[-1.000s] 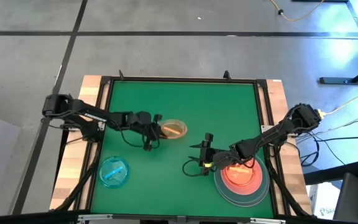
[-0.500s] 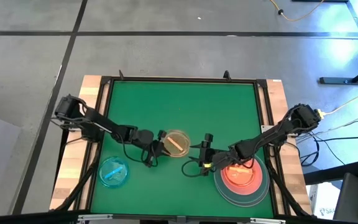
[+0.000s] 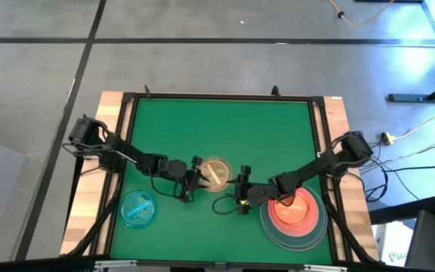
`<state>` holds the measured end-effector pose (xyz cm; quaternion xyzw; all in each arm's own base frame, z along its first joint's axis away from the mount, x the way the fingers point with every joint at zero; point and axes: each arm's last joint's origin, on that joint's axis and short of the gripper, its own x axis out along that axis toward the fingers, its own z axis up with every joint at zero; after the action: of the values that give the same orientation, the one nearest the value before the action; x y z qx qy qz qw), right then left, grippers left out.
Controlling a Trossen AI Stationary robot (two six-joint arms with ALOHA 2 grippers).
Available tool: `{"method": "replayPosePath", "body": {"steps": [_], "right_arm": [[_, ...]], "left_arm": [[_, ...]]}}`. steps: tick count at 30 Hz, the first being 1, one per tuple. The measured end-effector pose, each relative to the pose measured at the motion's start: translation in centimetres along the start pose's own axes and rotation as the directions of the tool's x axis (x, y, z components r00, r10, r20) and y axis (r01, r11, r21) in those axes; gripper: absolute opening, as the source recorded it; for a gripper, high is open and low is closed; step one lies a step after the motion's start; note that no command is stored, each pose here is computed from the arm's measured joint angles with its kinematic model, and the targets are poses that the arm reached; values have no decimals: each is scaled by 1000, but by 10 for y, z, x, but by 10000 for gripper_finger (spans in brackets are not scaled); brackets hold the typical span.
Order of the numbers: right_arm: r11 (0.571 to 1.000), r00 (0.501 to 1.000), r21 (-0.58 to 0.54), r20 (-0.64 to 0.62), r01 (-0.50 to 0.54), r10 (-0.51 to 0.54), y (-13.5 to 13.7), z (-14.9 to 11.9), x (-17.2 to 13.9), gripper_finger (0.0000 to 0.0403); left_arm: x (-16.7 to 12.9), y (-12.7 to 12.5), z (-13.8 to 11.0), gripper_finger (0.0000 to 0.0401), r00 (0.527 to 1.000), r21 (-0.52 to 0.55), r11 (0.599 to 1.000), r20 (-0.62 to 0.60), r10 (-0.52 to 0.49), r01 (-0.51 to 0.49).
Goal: Stack plastic plates
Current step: Stack the light orange plate on top of the light orange plate
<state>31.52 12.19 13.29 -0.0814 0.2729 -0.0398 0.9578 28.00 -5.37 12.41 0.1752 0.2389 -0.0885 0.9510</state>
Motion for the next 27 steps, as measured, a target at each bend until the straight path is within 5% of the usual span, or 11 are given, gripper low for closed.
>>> {"method": "replayPosePath", "body": {"steps": [12,27], "right_arm": [[996,997,-51,-31,-69,67,0,-18,26,200],[997,998,-71,-62,-21,17,-4,-27,35,104]], "left_arm": [[-7,-5,3,101,990,40,992,-67,123,-121],[-7,-4,1,101,989,39,992,-87,122,-119]]}}
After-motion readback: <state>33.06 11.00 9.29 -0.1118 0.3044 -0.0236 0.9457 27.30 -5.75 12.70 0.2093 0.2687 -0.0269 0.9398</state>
